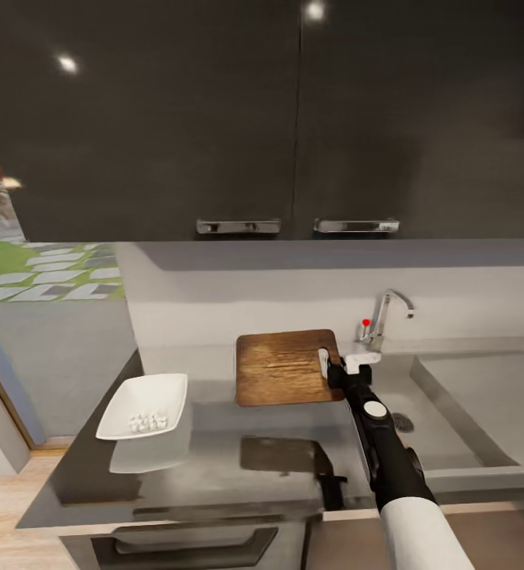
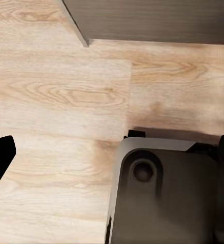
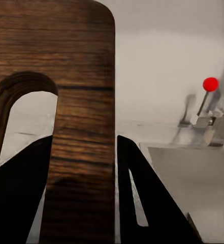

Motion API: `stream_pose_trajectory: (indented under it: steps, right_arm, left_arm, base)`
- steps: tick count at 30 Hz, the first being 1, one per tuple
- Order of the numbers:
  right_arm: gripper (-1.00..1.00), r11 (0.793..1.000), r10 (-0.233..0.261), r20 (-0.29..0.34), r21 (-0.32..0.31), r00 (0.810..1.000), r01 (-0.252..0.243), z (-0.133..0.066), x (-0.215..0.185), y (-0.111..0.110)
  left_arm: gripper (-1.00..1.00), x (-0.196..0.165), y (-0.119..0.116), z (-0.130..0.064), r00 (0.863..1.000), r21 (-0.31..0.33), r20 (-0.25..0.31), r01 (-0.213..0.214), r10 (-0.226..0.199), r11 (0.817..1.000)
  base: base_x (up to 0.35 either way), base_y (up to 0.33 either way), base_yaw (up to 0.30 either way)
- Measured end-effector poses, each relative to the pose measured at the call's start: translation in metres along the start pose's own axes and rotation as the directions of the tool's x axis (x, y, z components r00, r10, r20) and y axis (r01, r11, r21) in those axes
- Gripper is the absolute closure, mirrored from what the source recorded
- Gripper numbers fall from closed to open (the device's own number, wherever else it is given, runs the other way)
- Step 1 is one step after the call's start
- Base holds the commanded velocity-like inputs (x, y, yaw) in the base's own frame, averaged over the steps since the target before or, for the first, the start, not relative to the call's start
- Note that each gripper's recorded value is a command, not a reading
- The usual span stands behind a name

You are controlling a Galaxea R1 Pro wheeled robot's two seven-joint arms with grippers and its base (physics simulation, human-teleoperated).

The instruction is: In the kitchen, take the Vidalia onion out of the sink, dice it on the chopping board with the paring knife, put the diced onion into the bowl on the countertop, then place both the paring knife and the chopping board into the sink.

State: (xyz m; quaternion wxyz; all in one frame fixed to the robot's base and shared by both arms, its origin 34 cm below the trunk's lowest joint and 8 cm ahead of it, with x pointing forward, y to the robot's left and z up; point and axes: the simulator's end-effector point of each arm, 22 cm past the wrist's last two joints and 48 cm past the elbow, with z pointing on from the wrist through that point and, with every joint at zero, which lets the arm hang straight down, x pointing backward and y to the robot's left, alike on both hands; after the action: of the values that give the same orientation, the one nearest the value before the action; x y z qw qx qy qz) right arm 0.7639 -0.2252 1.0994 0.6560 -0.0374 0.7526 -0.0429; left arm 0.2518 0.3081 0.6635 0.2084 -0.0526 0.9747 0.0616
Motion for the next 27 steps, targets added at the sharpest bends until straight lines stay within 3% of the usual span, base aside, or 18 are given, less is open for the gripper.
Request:
stream_pose_trajectory:
  steps: [7, 11, 19, 24, 27]
  right_arm:
    - [1.00, 0.990, 0.014, -0.072, 0.141, 0.997, -0.004, -0.003, 0.016, -0.032]
    - [1.00, 0.979, 0.017, -0.080, 0.202, 0.997, -0.001, -0.005, 0.018, -0.046]
    - [1.00, 0.969, 0.021, -0.083, 0.249, 0.996, 0.000, -0.008, 0.019, -0.056]
    - [1.00, 0.932, 0.024, -0.087, 0.363, 0.996, 0.010, -0.016, 0.021, -0.081]
    - [1.00, 0.904, 0.079, -0.084, 0.426, 0.993, -0.036, -0.022, 0.026, -0.094]
  left_arm:
    - [-1.00, 0.000, 0.000, 0.000, 1.000, 0.000, 0.000, 0.000, 0.000, 1.000]
    - [-1.00, 0.000, 0.000, 0.000, 1.000, 0.000, 0.000, 0.000, 0.000, 1.000]
    - [-1.00, 0.000, 0.000, 0.000, 1.000, 0.000, 0.001, 0.000, 0.000, 1.000]
    - [-1.00, 0.000, 0.000, 0.000, 1.000, 0.000, 0.000, 0.000, 0.000, 1.000]
    - [-1.00, -0.001, 0.000, 0.000, 1.000, -0.001, 0.003, 0.000, 0.000, 1.000]
  base:
    - [0.000, -0.285, 0.000]
    - [0.000, -0.282, 0.000]
    - [0.000, -0.282, 0.000]
    - [0.000, -0.256, 0.000]
    - [0.000, -0.057, 0.000]
